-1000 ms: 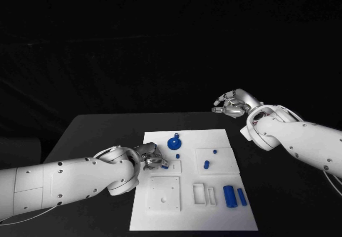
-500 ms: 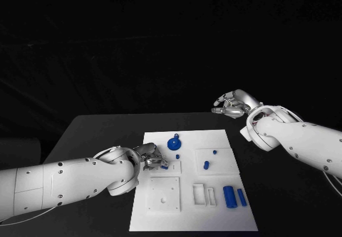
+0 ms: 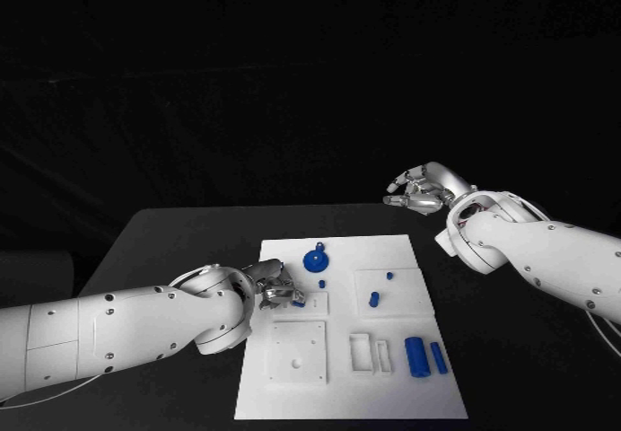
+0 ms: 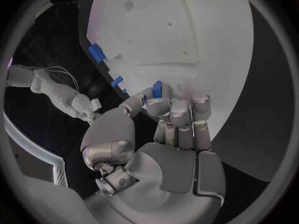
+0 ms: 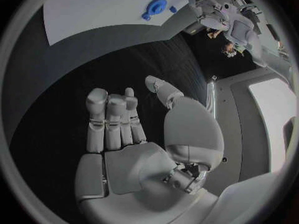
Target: Assemble the parts on the task board
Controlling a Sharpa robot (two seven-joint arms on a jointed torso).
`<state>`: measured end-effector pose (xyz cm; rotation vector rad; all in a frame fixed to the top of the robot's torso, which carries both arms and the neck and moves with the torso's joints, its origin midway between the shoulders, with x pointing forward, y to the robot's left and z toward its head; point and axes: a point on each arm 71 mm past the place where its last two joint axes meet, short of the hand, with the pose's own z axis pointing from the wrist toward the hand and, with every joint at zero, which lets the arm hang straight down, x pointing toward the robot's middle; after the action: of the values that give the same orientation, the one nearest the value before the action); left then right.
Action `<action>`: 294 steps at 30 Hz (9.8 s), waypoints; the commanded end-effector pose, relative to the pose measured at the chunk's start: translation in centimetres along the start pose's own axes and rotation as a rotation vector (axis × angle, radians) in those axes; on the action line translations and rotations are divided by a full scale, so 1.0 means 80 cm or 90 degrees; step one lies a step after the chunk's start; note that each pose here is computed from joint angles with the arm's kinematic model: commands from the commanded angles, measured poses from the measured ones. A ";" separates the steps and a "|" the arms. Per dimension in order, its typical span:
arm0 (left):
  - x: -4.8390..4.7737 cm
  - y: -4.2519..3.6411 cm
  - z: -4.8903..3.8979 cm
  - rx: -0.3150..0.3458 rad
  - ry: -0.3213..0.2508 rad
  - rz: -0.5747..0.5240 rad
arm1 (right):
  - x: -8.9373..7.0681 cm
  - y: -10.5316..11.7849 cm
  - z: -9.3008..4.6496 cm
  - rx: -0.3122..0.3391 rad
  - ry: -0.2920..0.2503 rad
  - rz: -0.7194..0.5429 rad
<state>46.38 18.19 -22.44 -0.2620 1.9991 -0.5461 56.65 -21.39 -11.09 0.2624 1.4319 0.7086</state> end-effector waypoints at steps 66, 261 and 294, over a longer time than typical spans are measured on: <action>-0.012 -0.0009 -0.007 0.007 0.020 -0.082 | 0.009 -0.010 -0.003 0.008 0.017 0.003; -0.098 0.0584 0.055 -0.110 0.021 -0.078 | 0.013 -0.014 -0.005 0.011 0.029 0.012; -0.067 0.0401 0.009 -0.019 0.085 -0.148 | 0.010 -0.021 -0.007 0.017 0.030 0.012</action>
<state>49.91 23.31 -20.11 -0.5221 2.1375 -0.6669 56.59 -22.43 -12.71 0.2951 1.4763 0.7038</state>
